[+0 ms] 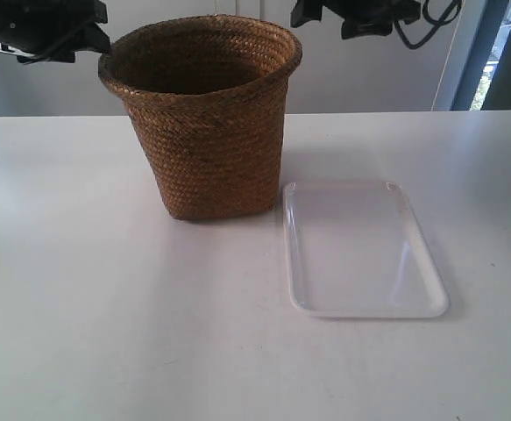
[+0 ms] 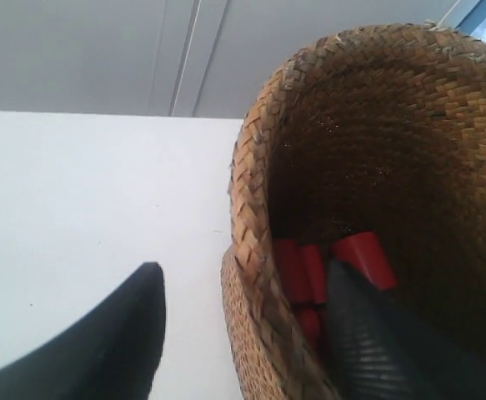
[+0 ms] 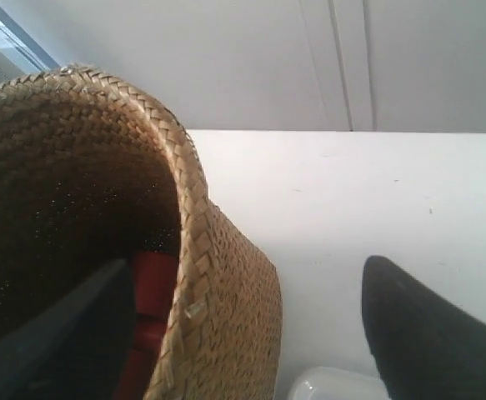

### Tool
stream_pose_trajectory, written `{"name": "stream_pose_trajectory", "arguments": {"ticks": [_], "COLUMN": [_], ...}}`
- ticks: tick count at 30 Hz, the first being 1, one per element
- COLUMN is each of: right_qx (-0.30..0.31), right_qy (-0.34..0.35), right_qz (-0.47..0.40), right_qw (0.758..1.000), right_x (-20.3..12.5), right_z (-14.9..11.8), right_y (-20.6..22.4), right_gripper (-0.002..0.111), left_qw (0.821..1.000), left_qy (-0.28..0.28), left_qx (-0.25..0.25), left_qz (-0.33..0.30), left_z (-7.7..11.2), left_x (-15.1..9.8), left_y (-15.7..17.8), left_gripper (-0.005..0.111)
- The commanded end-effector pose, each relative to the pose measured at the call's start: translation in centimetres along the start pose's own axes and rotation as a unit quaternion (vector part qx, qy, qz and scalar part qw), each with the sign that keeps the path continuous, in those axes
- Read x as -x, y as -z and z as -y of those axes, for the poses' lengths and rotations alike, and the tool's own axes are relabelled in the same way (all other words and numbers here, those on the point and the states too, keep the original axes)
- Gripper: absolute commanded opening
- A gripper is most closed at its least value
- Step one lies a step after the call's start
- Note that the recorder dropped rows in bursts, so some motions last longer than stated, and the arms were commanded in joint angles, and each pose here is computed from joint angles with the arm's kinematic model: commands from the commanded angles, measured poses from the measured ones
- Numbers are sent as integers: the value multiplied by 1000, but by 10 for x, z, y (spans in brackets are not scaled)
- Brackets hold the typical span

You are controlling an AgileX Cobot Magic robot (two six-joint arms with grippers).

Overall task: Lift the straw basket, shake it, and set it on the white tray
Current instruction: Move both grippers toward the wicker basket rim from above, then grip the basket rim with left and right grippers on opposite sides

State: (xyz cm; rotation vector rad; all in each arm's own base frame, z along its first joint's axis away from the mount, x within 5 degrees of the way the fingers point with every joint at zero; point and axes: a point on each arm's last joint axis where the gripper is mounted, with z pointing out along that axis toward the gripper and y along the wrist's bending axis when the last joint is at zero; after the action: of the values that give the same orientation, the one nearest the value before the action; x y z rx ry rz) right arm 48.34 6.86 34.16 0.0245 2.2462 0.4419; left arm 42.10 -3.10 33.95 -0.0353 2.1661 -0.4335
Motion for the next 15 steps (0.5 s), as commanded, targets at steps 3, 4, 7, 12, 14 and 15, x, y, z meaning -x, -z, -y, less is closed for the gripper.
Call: {"name": "stream_pose_trajectory", "arguments": {"ticks": [3, 4, 7, 12, 14, 15], "right_qx": [5, 5, 5, 9, 12, 13], "right_qy": [-4, -4, -4, -1, 2, 3], "right_qz": [17, 17, 9, 0, 3, 2], "right_qw": [1000, 1000, 1000, 1000, 1000, 1000], "right_x": [5, 5, 3, 6, 10, 11], "right_z": [2, 2, 3, 2, 0, -1], "right_y": [1, 1, -3, -5, -3, -2], "right_gripper": [71, 71, 71, 71, 71, 71], "left_qw": [1000, 1000, 999, 999, 998, 998], "left_qy": [-16, -13, -7, -10, -11, -11], "left_qx": [-19, -23, -37, -49, -51, -50], "left_qz": [5, 4, 3, -17, -19, -20], "left_z": [3, 4, 8, 9, 10, 10], "left_x": [3, 4, 9, 10, 10, 9], "left_y": [-5, -5, -4, -9, -11, -12], "left_gripper": [61, 61, 61, 61, 61, 61]}}
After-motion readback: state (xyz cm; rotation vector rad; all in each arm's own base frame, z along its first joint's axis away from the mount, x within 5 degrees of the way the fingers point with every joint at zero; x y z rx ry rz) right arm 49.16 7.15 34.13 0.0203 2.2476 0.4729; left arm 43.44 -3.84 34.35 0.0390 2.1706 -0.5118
